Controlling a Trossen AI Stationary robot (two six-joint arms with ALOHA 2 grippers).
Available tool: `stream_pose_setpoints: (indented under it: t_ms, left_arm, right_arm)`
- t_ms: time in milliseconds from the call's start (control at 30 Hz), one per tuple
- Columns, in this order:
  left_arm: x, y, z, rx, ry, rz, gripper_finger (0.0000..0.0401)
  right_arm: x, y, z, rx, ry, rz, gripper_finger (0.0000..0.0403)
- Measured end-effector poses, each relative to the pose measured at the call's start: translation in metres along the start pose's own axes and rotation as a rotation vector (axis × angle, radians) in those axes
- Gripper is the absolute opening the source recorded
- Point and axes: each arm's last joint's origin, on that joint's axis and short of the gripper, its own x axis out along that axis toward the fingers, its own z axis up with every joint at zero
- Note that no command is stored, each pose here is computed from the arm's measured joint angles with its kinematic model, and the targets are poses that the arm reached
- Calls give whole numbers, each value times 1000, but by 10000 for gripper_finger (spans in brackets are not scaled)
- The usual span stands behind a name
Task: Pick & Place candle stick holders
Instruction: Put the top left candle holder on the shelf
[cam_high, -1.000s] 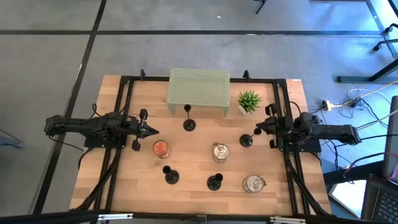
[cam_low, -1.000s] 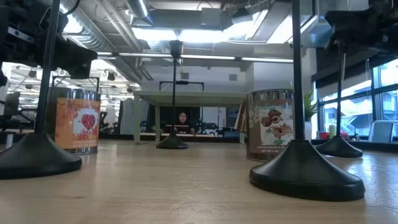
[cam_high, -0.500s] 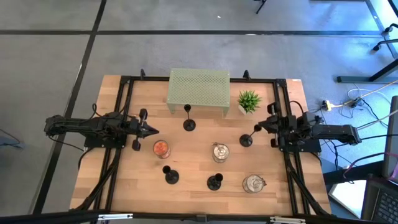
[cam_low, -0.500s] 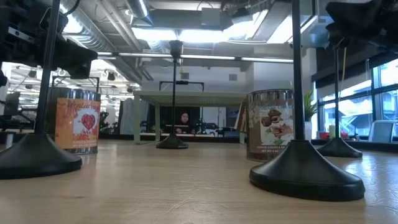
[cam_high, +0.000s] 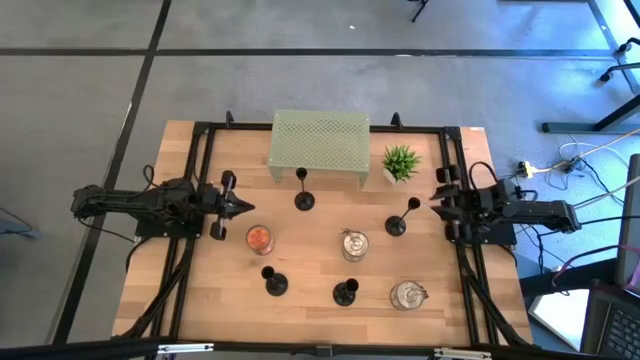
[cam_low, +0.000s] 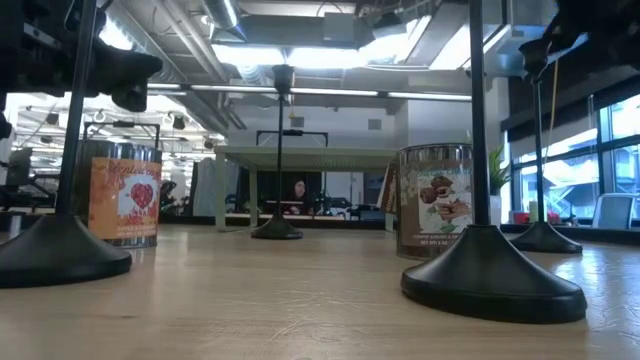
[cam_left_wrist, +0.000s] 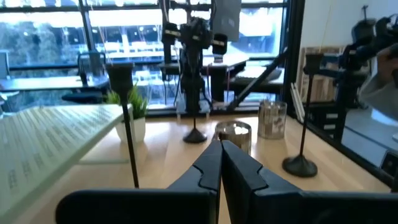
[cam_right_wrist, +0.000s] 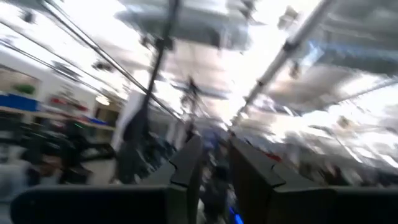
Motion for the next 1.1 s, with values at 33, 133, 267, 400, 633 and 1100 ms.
stream_pose_setpoints:
  t_ms: [33,133,267,400,633,1100]
  left_arm:
    - [0,0,0,0,-1,0,6]
    - [0,0,0,0,2,0,6]
    - [0,0,0,0,-2,-9,6]
    - [0,0,3,-5,-32,-14,6]
    - [-2,0,21,-19,-164,-7,10]
    - [9,5,62,-13,-146,124,92]
  right_arm:
    - [0,1,2,6,-18,28,93]
    - [0,2,2,72,-27,84,102]
    - [0,3,-1,143,5,89,103]
    - [0,3,-5,188,50,91,104]
    - [0,4,-8,224,86,91,104]
    - [0,3,-8,215,86,76,104]
